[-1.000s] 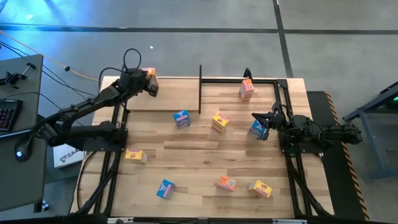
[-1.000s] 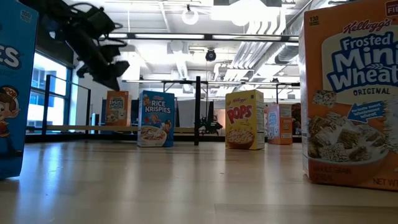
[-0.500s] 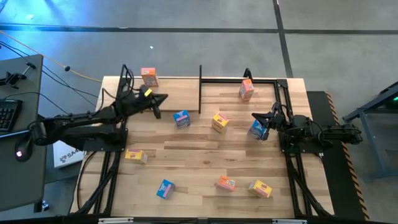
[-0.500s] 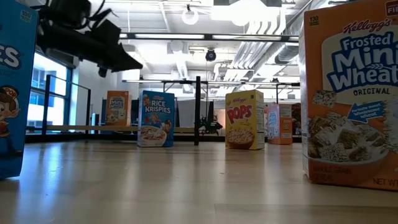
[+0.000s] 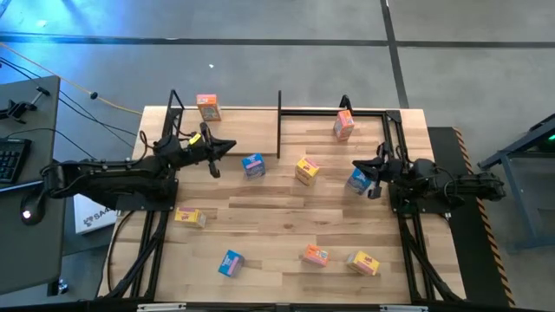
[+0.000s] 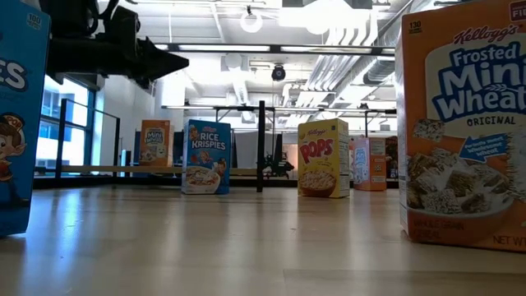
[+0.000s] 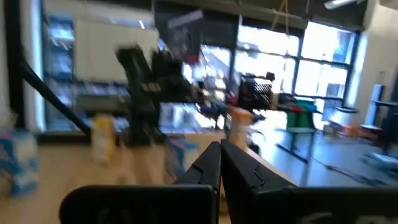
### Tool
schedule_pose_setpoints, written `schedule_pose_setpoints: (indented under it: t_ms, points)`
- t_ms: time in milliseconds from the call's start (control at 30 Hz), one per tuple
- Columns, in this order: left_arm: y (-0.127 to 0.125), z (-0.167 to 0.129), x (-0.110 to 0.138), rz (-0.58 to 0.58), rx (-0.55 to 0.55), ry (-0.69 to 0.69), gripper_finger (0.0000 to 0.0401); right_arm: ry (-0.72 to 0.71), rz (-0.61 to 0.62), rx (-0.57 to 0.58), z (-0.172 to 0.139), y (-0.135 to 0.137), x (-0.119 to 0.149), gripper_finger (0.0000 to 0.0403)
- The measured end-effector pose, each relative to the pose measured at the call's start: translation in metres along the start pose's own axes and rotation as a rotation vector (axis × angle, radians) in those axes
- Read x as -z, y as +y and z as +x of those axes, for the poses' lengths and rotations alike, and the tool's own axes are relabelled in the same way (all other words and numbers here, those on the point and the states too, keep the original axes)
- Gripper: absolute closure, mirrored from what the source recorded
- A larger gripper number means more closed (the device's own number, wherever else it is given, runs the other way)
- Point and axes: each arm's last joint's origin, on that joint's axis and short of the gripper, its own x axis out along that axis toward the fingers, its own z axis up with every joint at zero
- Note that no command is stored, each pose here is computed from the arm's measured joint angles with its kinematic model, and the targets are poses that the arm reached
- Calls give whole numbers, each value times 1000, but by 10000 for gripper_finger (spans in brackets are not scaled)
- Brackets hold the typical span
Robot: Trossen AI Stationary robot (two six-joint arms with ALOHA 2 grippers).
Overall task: Stack cereal on shelf
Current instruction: Put the top yellow cereal box on the shelf
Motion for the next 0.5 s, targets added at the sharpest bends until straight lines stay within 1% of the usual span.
schedule_pose_setpoints:
  t_ms: [67, 200, 267, 367, 433, 500]
  points:
    - [0, 0, 1, -1, -3, 11, 401, -10, 21, 7, 1, 0, -1, 403]
    - [0, 0, 3, -2, -3, 28, 401, -53, 91, 95, 4, -3, -6, 402]
    - [0, 0, 3, 8, -9, 28, 401, -13, 123, 117, 8, -2, -5, 392]
    - [1, 0, 3, 24, -33, 27, 401, 51, 156, 133, 16, -1, -4, 354]
    - [2, 0, 3, 24, -51, 28, 401, 107, 191, 132, 23, 1, -3, 312]
    - [2, 0, 3, 25, -57, 28, 401, 155, 237, 134, 31, 3, -3, 262]
